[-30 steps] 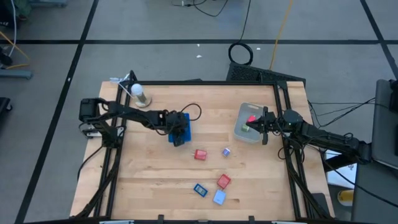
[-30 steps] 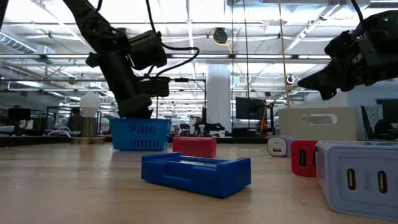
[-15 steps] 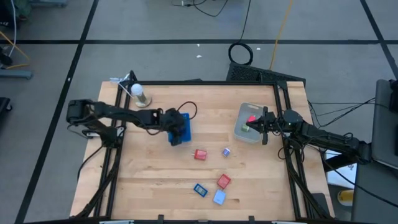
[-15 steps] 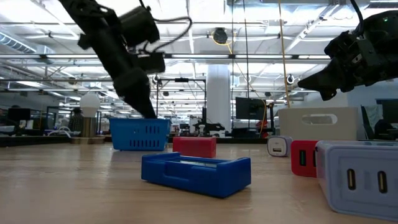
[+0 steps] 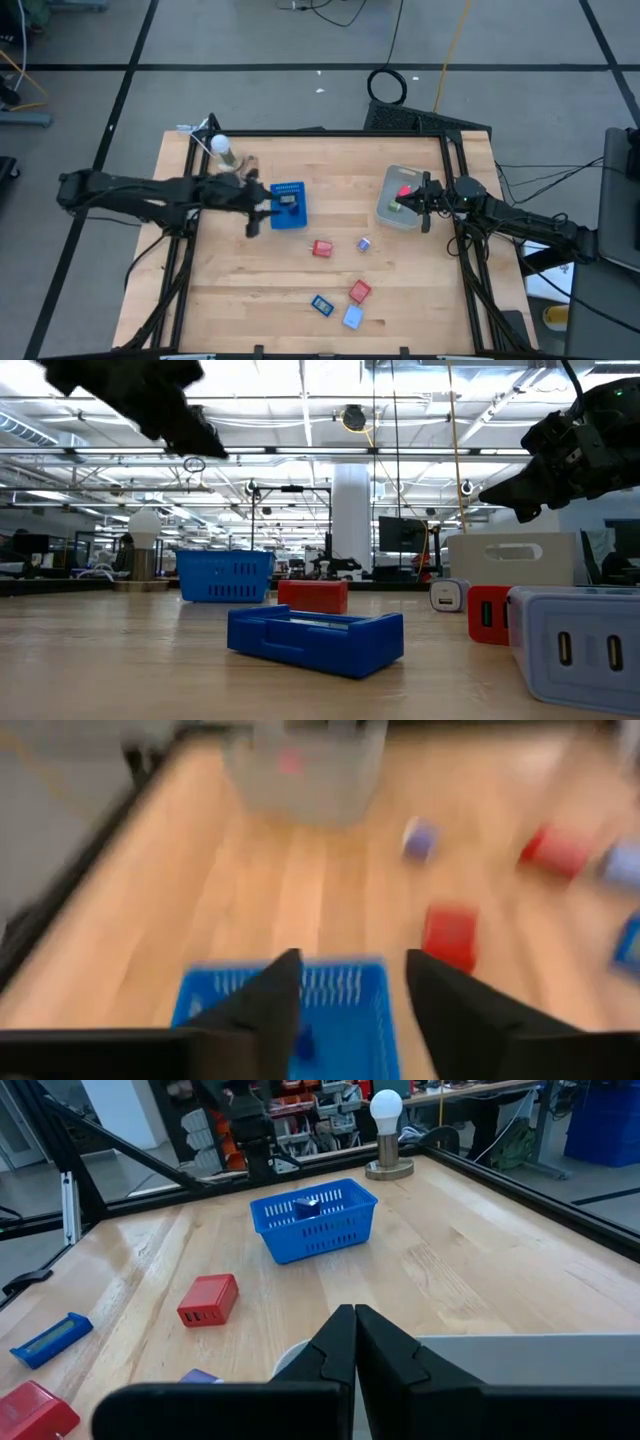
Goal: Pick & Place Office items
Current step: Put the purple charger adapter into the white bin
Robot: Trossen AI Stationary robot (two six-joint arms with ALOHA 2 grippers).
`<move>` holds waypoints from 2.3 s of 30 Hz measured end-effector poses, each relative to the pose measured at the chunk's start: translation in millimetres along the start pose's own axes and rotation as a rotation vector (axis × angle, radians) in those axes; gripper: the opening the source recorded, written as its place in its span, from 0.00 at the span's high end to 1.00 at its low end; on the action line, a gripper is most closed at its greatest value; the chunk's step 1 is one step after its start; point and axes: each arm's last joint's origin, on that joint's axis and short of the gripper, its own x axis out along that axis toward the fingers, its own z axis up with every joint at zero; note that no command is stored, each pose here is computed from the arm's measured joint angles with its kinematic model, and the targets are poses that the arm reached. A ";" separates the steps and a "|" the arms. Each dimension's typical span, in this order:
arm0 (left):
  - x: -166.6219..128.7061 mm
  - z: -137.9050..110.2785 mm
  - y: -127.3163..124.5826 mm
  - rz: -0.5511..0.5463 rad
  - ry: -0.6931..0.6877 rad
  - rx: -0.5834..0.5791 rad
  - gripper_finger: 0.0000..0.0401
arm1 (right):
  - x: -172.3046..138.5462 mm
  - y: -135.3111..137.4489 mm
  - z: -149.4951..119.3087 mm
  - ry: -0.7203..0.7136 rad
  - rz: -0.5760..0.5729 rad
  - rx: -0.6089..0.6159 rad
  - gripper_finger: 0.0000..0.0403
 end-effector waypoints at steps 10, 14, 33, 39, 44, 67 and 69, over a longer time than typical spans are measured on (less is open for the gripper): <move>-45.4 -39.0 -3.6 -0.082 -0.360 0.060 0.95 | 0.0 0.0 -0.3 0.003 0.000 0.001 1.00; -52.8 -52.0 0.0 0.018 -0.454 -0.028 0.99 | 0.0 0.0 -0.3 0.003 0.000 0.001 1.00; -35.1 -103.9 2.3 0.108 -0.466 -0.038 0.99 | 0.1 -0.1 -0.2 0.002 -0.001 0.001 1.00; -33.2 -108.6 1.5 0.085 -0.460 -0.058 0.99 | 0.1 -0.1 0.0 0.001 -0.001 0.001 1.00; -31.2 -112.7 1.5 0.098 -0.409 -0.023 0.97 | 0.1 -0.1 -0.1 0.001 -0.001 0.001 1.00; -30.0 -115.6 1.6 0.111 -0.373 -0.011 0.96 | 16.1 3.3 10.5 0.108 -0.073 0.000 0.87; -30.0 -115.7 1.6 0.111 -0.373 -0.011 0.97 | 23.8 6.2 20.9 0.139 -0.072 -0.017 0.82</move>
